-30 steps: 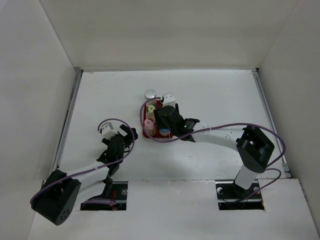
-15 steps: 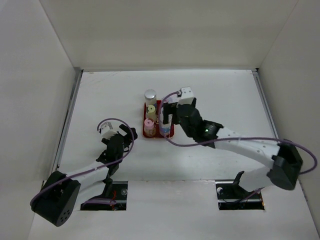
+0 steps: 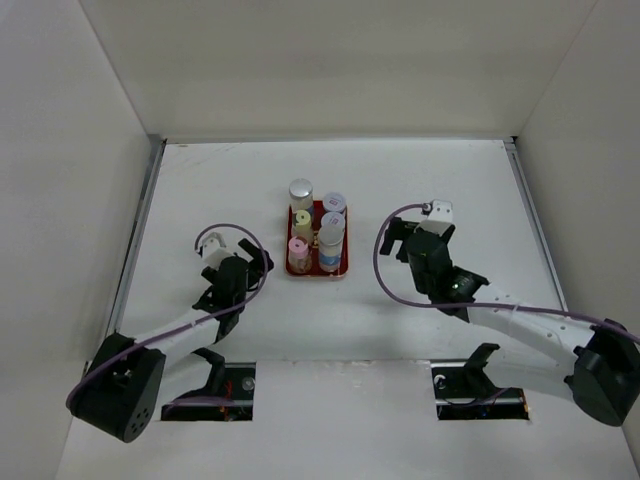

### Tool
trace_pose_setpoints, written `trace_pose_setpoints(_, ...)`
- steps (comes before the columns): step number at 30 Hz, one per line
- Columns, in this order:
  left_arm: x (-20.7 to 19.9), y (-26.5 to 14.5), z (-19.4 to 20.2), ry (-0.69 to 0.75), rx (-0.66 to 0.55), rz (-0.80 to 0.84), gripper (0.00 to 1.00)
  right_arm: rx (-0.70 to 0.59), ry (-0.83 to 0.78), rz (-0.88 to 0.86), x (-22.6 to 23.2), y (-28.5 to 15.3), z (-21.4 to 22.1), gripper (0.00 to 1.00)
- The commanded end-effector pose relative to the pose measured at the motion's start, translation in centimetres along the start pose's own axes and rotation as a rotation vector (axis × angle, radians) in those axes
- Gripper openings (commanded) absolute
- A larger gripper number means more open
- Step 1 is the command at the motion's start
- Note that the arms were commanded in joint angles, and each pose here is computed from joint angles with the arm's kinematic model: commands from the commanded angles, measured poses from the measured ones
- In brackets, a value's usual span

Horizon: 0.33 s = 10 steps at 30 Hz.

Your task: Organize the condiment bottles

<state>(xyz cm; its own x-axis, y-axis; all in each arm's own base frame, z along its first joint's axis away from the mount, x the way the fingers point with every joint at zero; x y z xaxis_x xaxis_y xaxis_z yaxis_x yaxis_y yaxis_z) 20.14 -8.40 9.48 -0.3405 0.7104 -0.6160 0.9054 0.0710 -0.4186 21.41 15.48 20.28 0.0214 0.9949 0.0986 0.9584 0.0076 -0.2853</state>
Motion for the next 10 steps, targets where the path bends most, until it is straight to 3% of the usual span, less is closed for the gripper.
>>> trace_pose_setpoints(1, -1.1, 0.5, -1.0, 0.021, 0.019, -0.023, 1.00, -0.099, 0.139, 0.017, 0.0, 0.6, -1.2, 1.00)
trace_pose_setpoints(10, -1.6, 1.4, -2.4, 0.022, 0.011, -0.088, 1.00, -0.133, 0.138, 0.002, 0.7, 1.8, -1.6, 1.00)
Point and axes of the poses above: each gripper's point midway between its finger pads, its own y axis out along the fingers, its own x axis along the line the jaws close on, z = x × y, the point moved 10 cm from there along -y, back along the fingers, and after that the axes turned 6 degrees about -y, right-handed, at the moved point
